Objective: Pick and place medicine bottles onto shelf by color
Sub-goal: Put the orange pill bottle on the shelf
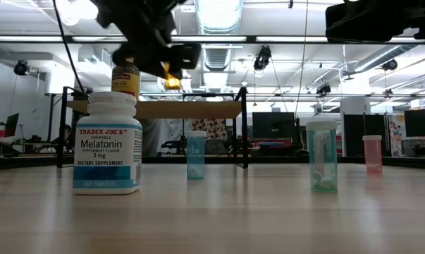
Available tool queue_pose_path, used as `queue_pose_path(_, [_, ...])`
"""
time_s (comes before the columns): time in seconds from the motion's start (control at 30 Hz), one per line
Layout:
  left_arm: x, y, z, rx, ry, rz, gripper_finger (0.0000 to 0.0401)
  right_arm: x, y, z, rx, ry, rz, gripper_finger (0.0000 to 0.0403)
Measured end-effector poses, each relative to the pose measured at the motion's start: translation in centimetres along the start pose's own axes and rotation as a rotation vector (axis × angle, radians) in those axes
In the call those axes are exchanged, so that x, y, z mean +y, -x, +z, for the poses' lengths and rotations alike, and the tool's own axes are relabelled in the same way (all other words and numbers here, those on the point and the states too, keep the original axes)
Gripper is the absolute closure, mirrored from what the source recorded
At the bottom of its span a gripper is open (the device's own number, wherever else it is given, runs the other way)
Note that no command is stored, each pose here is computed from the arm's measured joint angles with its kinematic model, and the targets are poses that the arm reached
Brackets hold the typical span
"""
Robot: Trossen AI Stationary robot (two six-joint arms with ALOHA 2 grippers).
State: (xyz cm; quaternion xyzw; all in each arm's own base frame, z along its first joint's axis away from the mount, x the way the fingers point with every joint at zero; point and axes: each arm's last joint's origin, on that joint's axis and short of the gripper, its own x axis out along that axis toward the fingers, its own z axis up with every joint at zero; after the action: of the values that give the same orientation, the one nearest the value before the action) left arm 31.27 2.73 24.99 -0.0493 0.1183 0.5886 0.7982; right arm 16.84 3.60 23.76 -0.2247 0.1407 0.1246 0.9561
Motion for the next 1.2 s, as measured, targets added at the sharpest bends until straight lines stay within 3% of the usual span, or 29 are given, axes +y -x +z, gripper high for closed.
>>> queue_pose_path(0.3, [-0.3,-3.6,2.8,-0.006,0.062,-0.163,0.0255,0.0,0.0,0.0,0.001,0.0,0.0,0.0394])
queue_pose_path(0.43, [-0.9,-4.6,2.6,0.016,0.098,-0.278,0.0255,0.0,0.0,0.0,0.0,0.0,0.0,0.0394])
queue_pose_path(0.6, [-1.9,-5.4,1.2,0.038,0.07,-0.28,0.0255,0.0,0.0,0.0,0.0,0.001,0.0,0.0394])
queue_pose_path(1.07, [-1.9,-5.6,0.6,0.055,0.015,-0.269,0.0254,0.0,0.0,0.0,0.0,0.001,0.0,0.0394])
queue_pose_path(1.2, [-1.8,-5.6,0.6,0.055,0.016,-0.268,0.0235,0.0,0.0,0.0,0.0,0.001,0.0,0.0394])
